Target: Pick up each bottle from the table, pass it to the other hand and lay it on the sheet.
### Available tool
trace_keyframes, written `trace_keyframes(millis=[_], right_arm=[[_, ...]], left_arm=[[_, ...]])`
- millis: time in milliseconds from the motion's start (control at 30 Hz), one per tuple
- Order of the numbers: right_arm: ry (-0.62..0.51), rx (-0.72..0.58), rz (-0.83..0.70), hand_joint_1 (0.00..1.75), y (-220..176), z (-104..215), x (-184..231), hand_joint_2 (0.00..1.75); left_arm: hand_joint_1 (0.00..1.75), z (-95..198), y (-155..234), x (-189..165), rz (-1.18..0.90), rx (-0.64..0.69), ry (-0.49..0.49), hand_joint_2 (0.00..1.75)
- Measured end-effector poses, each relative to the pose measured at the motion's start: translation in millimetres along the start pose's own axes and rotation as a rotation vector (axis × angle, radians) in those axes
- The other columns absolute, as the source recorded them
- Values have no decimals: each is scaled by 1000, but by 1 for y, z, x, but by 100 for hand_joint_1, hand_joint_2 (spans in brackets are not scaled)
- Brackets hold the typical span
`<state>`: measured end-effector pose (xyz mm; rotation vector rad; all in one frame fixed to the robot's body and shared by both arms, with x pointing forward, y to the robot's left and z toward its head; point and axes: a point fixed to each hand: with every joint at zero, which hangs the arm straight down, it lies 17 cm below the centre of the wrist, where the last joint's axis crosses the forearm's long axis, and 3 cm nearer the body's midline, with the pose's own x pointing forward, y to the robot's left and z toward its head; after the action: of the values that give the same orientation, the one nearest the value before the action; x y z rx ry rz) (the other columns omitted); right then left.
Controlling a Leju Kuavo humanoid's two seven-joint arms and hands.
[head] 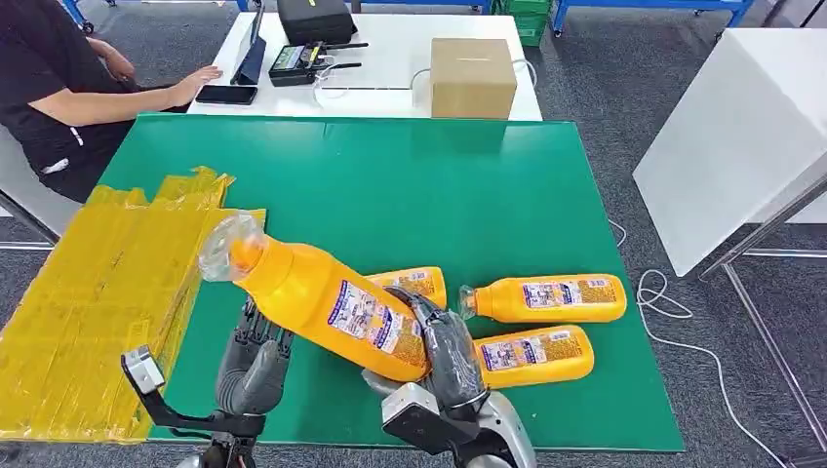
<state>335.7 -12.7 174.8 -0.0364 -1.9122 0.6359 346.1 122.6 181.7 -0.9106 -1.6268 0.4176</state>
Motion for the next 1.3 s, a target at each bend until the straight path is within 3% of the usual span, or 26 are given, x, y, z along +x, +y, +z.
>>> trace_keyframes(millis=[867,1300], right_arm=[[148,194,-22,175,49,13,-52,175],[211,469,134,175,104,20,-84,175]], left_arm=[[0,-1,-13,-15,15,-96,50,175],[0,-1,-15,-30,-115,-144,82,175]])
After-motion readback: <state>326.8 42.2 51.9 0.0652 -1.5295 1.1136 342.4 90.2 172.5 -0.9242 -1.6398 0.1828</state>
